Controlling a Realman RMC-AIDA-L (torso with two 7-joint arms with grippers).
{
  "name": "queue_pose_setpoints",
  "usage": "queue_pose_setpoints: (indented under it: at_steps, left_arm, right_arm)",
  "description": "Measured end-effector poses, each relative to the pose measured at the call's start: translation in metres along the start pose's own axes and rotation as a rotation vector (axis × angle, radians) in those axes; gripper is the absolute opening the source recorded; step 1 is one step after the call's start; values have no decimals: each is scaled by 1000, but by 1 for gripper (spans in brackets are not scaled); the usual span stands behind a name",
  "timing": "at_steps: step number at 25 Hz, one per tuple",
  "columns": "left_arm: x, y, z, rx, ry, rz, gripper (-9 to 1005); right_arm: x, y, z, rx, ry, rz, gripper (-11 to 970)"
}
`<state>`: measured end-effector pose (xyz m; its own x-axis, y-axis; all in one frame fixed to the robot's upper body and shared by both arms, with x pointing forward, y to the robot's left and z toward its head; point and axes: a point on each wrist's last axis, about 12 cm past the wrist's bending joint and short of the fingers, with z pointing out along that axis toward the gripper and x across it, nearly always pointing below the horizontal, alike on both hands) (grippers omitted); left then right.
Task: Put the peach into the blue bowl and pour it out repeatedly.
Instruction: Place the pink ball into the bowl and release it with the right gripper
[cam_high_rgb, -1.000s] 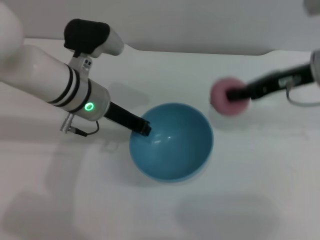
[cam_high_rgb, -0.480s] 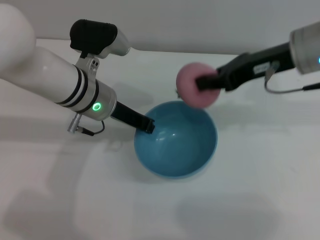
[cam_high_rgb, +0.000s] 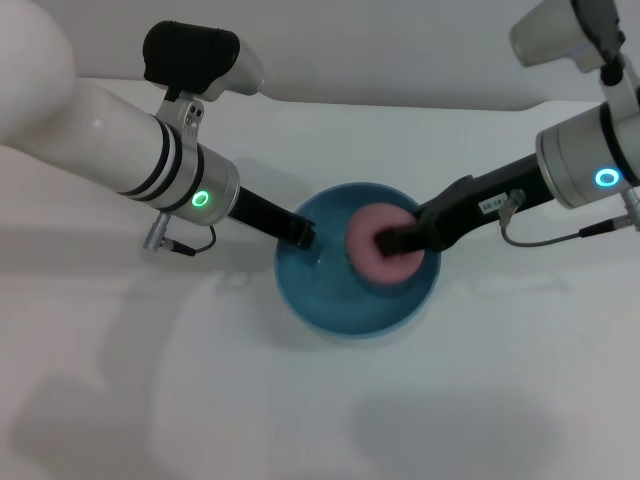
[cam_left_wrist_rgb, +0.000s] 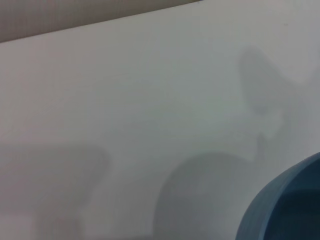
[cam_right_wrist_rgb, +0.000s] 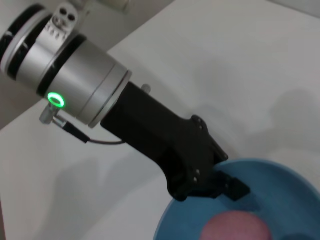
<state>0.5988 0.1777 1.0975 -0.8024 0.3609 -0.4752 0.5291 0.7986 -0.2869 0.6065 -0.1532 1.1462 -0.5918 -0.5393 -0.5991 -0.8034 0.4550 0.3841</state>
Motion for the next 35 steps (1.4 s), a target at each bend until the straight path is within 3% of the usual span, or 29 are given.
queue_pose_setpoints:
  at_steps: [5, 10, 16, 28, 35]
  left_arm:
    - [-1, 0, 0, 0, -3, 3, 0]
    - [-3, -1, 0, 1, -4, 5, 0]
    - [-4, -2, -1, 4, -9, 7, 0]
    - [-7, -3, -1, 6, -10, 10, 0]
    - [-10, -2, 0, -10, -42, 5, -1]
  right_arm:
    - [0, 1, 1, 6, 11, -7, 167]
    - [-1, -1, 0, 21, 11, -11, 371]
    - [-1, -3, -1, 49, 41, -32, 386]
    - [-14, 0, -7, 81, 26, -86, 534]
    - [-20, -5, -21, 98, -87, -41, 534]
